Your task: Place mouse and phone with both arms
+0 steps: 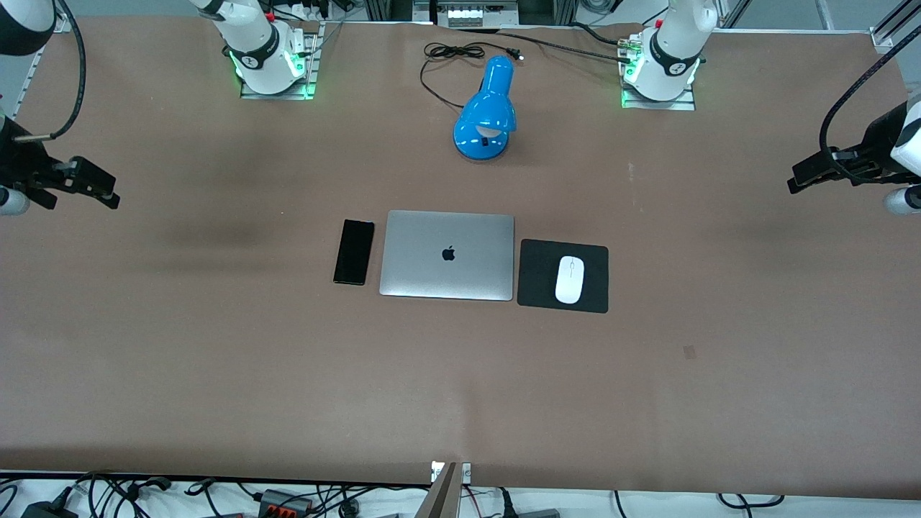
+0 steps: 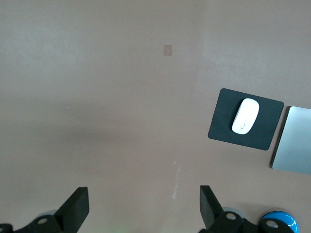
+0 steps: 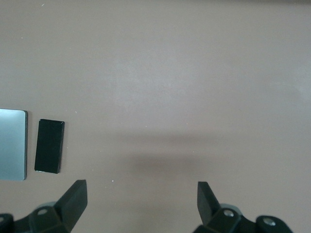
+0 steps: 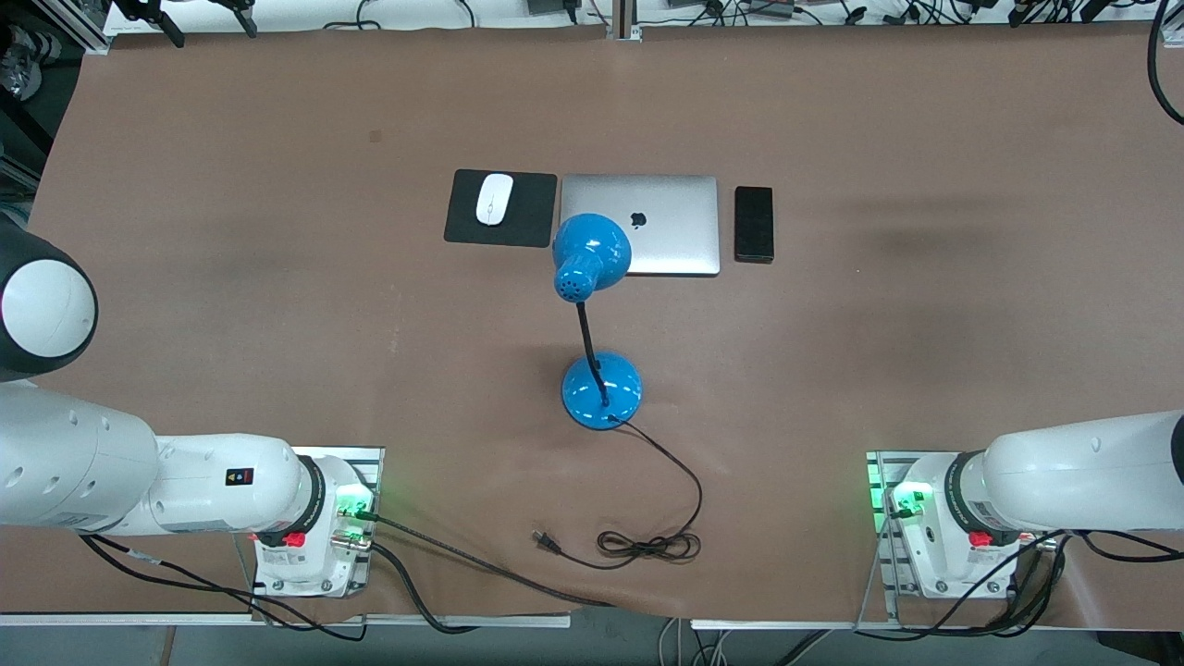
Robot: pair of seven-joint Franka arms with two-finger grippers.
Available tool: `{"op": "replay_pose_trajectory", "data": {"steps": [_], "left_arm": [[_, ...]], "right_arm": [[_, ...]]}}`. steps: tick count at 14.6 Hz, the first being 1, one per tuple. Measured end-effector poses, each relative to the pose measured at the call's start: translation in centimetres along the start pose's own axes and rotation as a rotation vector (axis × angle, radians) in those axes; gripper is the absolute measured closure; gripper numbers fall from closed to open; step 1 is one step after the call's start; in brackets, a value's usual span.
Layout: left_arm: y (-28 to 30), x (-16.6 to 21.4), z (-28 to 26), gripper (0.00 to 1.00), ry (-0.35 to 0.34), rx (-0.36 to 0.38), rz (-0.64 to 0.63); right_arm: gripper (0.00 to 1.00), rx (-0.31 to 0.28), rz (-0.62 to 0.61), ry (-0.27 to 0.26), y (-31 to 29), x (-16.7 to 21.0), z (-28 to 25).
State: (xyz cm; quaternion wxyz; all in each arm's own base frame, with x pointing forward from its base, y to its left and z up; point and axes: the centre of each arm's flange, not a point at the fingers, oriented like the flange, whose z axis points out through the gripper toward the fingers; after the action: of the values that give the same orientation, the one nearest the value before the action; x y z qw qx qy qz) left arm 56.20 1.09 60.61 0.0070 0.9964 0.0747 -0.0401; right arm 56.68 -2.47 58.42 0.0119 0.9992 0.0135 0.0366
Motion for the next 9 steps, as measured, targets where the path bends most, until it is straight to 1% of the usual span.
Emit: {"op": "replay_pose_trajectory", "data": {"steps": [7,9], "left_arm": [[-0.4,0.5,1.0,0.0,-0.022,0.002,-0.007],[-0.1,0.5,1.1,0.0,-0.025,0.002,-0.002]], "right_arm": [[0.0,0.002,-0.006,-0.018,-0.2,-0.5,-0.4],[0.0,0.003,-0.009,-0.035,-0.4,-0.7,-0.2]]}}
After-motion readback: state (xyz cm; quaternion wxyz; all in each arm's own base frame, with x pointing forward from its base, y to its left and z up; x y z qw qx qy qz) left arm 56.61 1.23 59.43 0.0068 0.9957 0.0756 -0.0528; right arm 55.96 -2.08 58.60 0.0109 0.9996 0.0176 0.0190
